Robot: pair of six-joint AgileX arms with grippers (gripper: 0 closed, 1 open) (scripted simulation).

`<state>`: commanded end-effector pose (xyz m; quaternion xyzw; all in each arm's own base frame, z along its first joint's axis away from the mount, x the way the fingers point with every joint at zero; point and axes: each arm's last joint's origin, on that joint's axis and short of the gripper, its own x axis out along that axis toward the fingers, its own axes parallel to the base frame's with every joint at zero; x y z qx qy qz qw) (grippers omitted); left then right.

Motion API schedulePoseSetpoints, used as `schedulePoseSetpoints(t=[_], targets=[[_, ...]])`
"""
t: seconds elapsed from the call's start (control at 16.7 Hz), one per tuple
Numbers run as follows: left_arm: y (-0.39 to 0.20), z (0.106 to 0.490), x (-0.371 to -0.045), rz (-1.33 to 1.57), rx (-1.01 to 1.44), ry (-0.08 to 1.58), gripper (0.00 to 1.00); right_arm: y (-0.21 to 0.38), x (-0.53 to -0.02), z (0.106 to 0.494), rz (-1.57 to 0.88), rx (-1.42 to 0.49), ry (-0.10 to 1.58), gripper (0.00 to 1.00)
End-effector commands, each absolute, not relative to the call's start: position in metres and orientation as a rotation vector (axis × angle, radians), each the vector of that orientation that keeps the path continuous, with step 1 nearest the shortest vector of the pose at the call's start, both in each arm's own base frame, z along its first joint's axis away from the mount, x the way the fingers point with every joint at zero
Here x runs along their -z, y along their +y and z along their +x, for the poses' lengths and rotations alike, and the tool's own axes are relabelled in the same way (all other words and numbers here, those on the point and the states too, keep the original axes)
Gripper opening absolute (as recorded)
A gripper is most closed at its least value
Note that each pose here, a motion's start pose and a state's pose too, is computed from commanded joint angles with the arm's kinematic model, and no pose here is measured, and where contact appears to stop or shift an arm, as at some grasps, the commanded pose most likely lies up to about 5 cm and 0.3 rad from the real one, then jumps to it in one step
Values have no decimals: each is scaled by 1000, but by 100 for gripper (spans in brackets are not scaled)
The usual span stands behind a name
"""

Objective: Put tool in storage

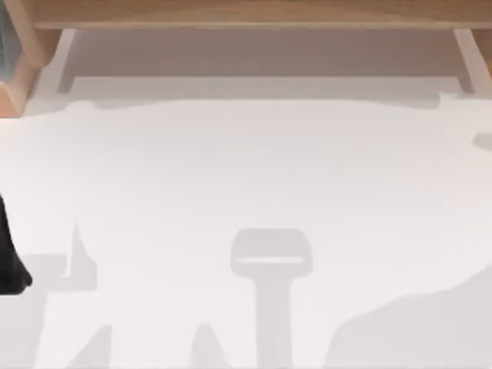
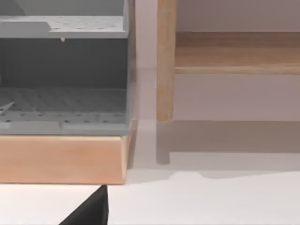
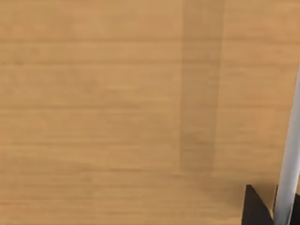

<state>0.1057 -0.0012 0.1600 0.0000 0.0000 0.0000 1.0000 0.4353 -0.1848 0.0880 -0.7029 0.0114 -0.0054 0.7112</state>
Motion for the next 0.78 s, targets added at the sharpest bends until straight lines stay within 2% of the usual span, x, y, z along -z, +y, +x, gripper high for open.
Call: schedulePoseSetpoints(t=[0.54,0.78], targets=[[-1,106,-160,0,0,0,100,-185,-88,435,-1559,12,25,98],[-1,106,-160,0,0,0,100,-185,-88,435,-1559,12,25,100]])
